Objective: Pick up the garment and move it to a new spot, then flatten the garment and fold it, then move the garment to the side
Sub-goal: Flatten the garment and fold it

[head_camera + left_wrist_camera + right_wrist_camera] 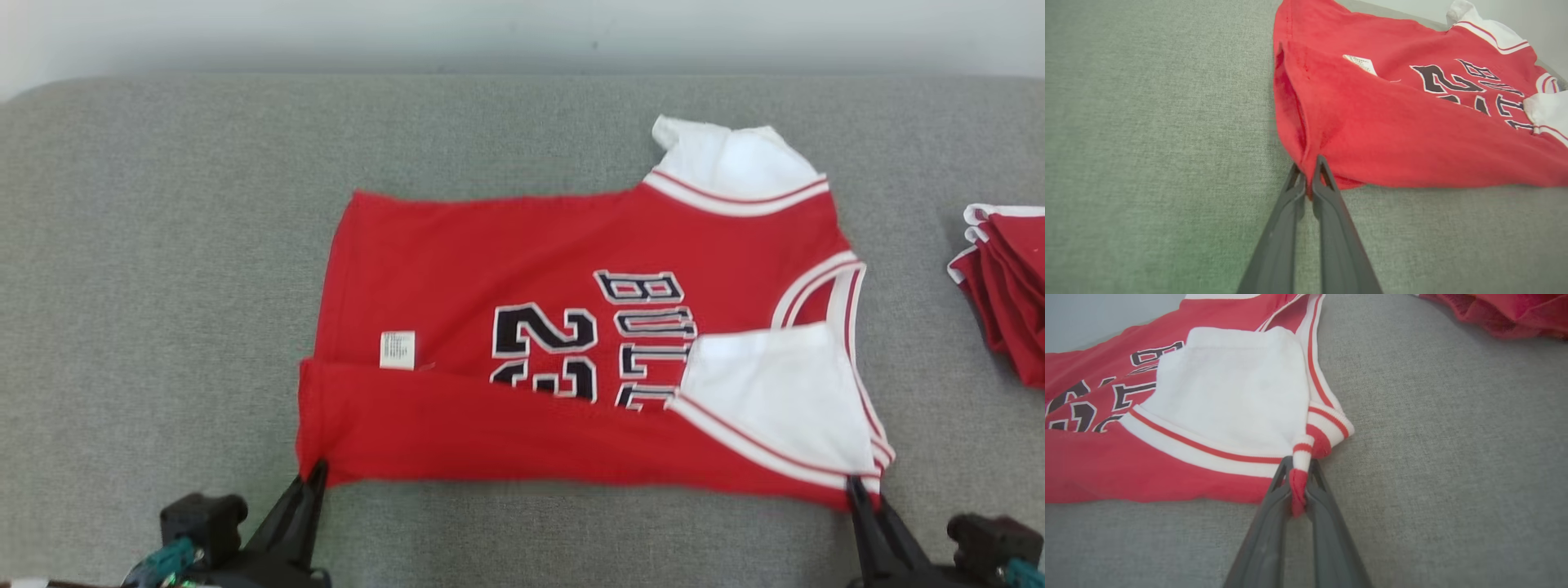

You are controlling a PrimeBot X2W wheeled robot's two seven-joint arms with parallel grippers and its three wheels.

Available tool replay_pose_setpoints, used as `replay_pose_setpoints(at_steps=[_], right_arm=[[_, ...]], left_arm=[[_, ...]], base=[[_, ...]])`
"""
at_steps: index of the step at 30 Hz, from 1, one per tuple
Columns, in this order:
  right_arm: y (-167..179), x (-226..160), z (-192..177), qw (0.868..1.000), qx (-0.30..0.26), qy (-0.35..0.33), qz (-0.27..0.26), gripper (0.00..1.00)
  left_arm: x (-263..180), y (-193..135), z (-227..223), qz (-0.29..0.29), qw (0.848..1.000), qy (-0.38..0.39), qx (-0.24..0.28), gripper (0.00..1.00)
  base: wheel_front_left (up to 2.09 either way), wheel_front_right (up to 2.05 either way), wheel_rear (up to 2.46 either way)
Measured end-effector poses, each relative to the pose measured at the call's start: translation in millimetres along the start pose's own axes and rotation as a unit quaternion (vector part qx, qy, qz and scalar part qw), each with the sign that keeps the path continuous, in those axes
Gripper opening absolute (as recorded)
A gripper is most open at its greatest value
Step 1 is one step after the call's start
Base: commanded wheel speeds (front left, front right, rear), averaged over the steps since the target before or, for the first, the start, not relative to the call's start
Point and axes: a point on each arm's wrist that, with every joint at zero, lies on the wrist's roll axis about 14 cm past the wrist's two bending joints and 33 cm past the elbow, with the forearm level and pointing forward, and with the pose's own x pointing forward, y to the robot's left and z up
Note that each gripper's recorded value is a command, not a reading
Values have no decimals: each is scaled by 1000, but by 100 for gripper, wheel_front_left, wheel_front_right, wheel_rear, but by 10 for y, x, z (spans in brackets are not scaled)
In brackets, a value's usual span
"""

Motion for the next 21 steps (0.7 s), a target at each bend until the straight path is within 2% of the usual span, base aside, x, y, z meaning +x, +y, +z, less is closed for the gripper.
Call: replay_pose_setpoints(at_steps=[7, 15, 16, 17, 18, 19, 20, 21], right_arm=[[152, -319, -168, 999, 29, 45, 5, 0], [235, -532, -361, 994, 62, 90, 1, 0], [234, -534, -363, 994, 65, 91, 0, 4], [231, -529, -354, 994, 65, 89, -1, 45], [227, -517, -336, 994, 67, 86, -1, 100], [215, -507, -321, 994, 67, 83, -3, 100], [199, -495, -291, 995, 66, 78, -5, 100], [182, -483, -254, 995, 66, 71, -7, 100]], left_arm=[[-327, 99, -64, 22, 999, 30, 7, 0], [-567, 131, -214, 42, 997, 70, -15, 0], [-573, 125, -230, 41, 996, 74, -17, 0], [-571, 126, -228, 42, 996, 74, -17, 0], [-568, 122, -233, 42, 996, 75, -18, 42], [-565, 110, -237, 41, 996, 75, -22, 94], [-559, 103, -233, 42, 996, 74, -23, 100], [-545, 100, -217, 42, 996, 71, -24, 100]], base=[[0, 0, 0], [0, 0, 0], [0, 0, 0], [0, 0, 0], [0, 0, 0], [0, 0, 0], [0, 0, 0], [0, 0, 0]])
